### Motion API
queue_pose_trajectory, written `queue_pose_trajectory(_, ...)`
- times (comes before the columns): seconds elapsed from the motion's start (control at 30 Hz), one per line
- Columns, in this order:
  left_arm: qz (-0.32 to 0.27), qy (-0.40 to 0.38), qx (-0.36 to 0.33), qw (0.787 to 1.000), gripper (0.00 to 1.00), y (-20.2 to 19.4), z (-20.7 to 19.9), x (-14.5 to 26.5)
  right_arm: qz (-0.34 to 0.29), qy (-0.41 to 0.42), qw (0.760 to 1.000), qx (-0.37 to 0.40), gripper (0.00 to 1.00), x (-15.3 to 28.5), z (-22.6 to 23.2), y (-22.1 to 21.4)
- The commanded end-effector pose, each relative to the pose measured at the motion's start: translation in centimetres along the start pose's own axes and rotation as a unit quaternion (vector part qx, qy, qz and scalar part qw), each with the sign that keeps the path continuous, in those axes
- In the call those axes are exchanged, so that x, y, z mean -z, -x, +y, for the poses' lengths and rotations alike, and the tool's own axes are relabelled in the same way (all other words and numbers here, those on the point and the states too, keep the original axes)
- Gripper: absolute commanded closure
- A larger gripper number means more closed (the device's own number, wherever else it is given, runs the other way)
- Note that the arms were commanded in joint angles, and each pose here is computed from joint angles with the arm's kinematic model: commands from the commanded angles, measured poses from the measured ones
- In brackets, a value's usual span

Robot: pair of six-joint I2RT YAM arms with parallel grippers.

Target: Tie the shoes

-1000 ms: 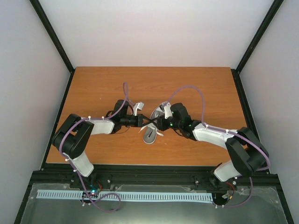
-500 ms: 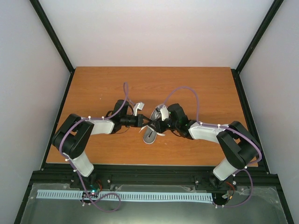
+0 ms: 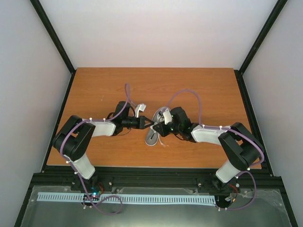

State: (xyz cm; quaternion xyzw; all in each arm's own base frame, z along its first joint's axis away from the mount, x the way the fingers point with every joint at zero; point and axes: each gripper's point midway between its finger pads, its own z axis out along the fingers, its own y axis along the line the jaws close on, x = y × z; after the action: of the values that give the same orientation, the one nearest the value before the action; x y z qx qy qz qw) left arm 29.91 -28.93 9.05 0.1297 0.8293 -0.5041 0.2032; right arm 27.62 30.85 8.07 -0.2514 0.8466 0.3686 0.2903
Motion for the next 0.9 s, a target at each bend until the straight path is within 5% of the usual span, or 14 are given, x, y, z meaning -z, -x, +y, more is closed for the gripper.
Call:
queue_pose_trajectory(0.0, -0.030, -0.007, -0.028, 0.999, 0.99, 1.7, -1.0, 0.6, 0.015, -0.017, 1.000, -0.005, 0.87, -0.1, -1.1, -1.7)
queue_pose_trajectory(0.17, -0.036, 0.002, -0.029, 0.999, 0.98, 1.9, -1.0, 0.9, 0.017, -0.023, 1.000, -0.008, 0.90, 0.1, -1.3, -2.2)
queue_pose_trajectory(0.3, -0.049, 0.018, -0.038, 0.998, 0.78, 2.4, -1.1, 1.5, 0.015, -0.025, 1.000, -0.006, 0.91, 0.3, -1.3, -2.1)
queue_pose_trajectory(0.47, -0.041, 0.025, -0.042, 0.998, 0.66, 2.3, -1.0, 1.5, 0.014, -0.023, 1.000, -0.004, 0.92, 0.2, -1.2, -2.0)
queue_pose_trajectory(0.87, 0.012, 0.057, -0.126, 0.990, 0.74, 0.8, -2.6, 0.7, 0.013, -0.024, 1.000, -0.006, 0.92, 0.1, -1.3, -2.0)
